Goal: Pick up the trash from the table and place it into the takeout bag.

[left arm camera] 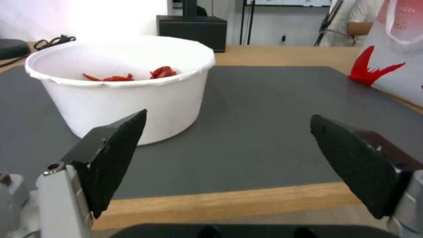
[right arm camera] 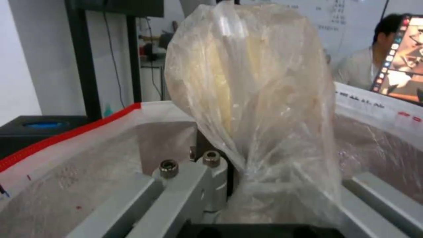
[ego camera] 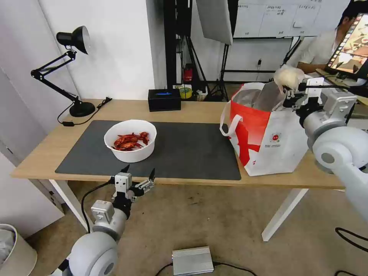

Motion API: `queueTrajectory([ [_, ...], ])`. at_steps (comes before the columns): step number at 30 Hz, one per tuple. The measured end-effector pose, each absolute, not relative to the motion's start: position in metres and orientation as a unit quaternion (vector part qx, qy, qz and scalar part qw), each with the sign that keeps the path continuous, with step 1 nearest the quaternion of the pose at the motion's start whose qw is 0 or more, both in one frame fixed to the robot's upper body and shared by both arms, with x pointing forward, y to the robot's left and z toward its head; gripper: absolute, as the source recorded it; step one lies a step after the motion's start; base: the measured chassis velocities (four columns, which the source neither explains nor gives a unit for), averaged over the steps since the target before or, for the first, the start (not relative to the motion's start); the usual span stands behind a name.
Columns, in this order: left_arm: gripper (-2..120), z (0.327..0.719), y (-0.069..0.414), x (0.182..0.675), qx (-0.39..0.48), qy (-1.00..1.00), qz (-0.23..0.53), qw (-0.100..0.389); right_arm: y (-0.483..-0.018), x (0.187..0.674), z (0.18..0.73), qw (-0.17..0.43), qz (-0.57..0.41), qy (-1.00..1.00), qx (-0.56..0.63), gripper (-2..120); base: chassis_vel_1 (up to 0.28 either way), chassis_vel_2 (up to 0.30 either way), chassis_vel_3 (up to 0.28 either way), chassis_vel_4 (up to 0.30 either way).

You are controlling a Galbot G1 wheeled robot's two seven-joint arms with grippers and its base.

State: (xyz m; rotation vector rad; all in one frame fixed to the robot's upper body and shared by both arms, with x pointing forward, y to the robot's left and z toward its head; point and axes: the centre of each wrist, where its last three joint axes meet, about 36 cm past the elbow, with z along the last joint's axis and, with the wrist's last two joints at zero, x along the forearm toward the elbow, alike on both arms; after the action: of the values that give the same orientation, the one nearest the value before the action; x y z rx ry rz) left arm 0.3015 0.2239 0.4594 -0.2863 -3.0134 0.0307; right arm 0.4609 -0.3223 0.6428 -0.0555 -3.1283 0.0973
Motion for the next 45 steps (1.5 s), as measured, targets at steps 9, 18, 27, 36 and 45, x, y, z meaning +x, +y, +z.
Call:
queueTrajectory([
  [9, 100, 0.462, 0.223, 0.302, -0.099, -0.994, 0.013, 0.047, -0.321, 0.461, 0.65, 0.018, 0.016, -0.999, -0.025, 37, 0.0, 0.0, 0.0, 0.0],
  [18, 100, 0.462, 0.222, 0.303, -0.098, -0.994, 0.015, 0.048, -0.322, 0.46, 0.65, 0.029, 0.024, -0.999, -0.029, 69, 0.0, 0.0, 0.0, 0.0],
  [27, 100, 0.463, 0.223, 0.301, -0.097, -0.994, 0.015, 0.049, -0.324, 0.461, 0.651, 0.043, 0.037, -0.998, -0.033, 99, 0.0, 0.0, 0.0, 0.0],
  [36, 100, 0.463, 0.223, 0.3, -0.096, -0.994, 0.015, 0.05, -0.327, 0.461, 0.661, 0.077, 0.043, -0.996, -0.032, 100, 0.0, 0.0, 0.0, 0.0],
  [45, 100, 0.462, 0.22, 0.299, -0.103, -0.993, 0.014, 0.053, -0.333, 0.461, 0.677, 0.124, 0.009, -0.991, -0.042, 100, 0.0, 0.0, 0.0, 0.0],
])
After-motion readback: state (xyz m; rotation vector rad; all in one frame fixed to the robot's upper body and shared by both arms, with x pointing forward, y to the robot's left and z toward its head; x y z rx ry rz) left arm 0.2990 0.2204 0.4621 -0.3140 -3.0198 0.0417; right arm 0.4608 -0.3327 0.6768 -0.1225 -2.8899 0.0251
